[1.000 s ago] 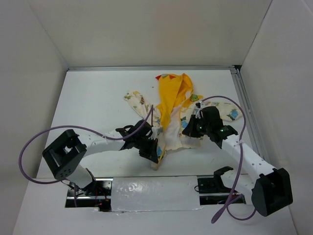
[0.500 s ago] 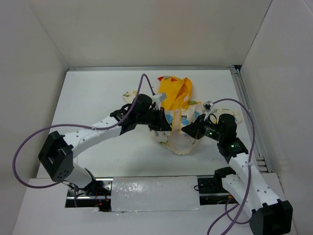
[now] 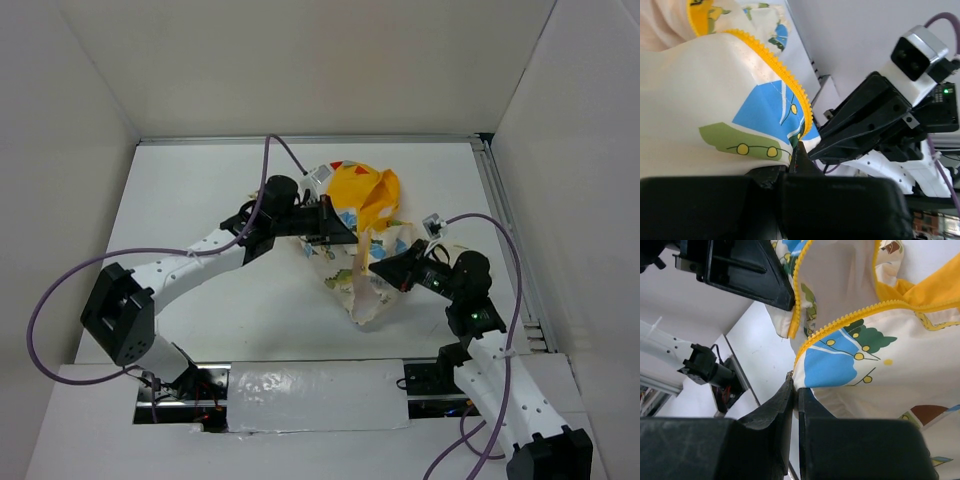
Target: Zip up the jacket
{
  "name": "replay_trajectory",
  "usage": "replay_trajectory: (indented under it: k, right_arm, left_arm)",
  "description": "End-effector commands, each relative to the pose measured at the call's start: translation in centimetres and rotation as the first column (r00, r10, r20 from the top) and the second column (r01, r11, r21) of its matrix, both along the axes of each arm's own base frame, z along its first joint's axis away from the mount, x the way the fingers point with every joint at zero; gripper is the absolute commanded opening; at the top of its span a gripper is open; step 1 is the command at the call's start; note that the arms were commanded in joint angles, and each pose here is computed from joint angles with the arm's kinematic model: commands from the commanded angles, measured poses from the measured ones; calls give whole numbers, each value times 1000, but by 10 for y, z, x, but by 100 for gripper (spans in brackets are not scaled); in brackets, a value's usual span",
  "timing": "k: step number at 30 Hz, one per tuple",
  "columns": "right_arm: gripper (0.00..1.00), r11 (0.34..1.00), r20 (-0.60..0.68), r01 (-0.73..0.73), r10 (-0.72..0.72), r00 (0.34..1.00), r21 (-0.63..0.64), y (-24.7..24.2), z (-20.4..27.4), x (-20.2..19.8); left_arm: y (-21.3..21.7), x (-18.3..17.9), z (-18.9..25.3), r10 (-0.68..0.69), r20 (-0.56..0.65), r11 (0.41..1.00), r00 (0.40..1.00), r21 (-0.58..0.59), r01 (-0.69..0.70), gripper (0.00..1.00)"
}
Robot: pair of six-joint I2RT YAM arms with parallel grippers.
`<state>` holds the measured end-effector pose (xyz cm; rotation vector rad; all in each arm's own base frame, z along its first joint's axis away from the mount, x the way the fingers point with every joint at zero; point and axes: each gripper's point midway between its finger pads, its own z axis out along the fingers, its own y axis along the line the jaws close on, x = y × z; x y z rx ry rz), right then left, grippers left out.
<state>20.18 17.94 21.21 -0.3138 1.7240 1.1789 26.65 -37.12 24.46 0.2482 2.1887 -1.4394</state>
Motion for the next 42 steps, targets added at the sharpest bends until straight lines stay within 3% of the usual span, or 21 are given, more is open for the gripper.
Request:
replay_trajectory:
  k: [1,6,9,18,29,35,42]
  right_arm:
    - [0,996,129,-35,24,991,87,5,35,-1]
    - [0,989,166,-33,8,986,146,5,49,-1]
    - [0,979,130,76,-101,986,189,-4,52,15]
    - [0,956,76,272,-281,957,114,-19,35,43]
    - [0,936,256,231,-300,919,267,-19,79,29]
    - [0,942,313,219,-294,903,254,-22,94,15]
    - [0,944,313,188,-271,910,271,-22,87,1]
  left_arm:
    - [-15,-4,25,-81,13,988,997,-132,82,0]
    - [-22,-12,21,-130,-6,980,992,-156,127,0]
    - [-23,-20,19,-156,-25,976,987,-158,150,0]
    - [-10,-42,33,-111,24,982,993,-152,114,0]
    - [-13,-61,49,-153,117,977,981,-134,169,0]
    - [1,-44,58,-20,154,995,988,-93,34,0]
    - [13,-31,91,64,214,986,975,-166,-28,0]
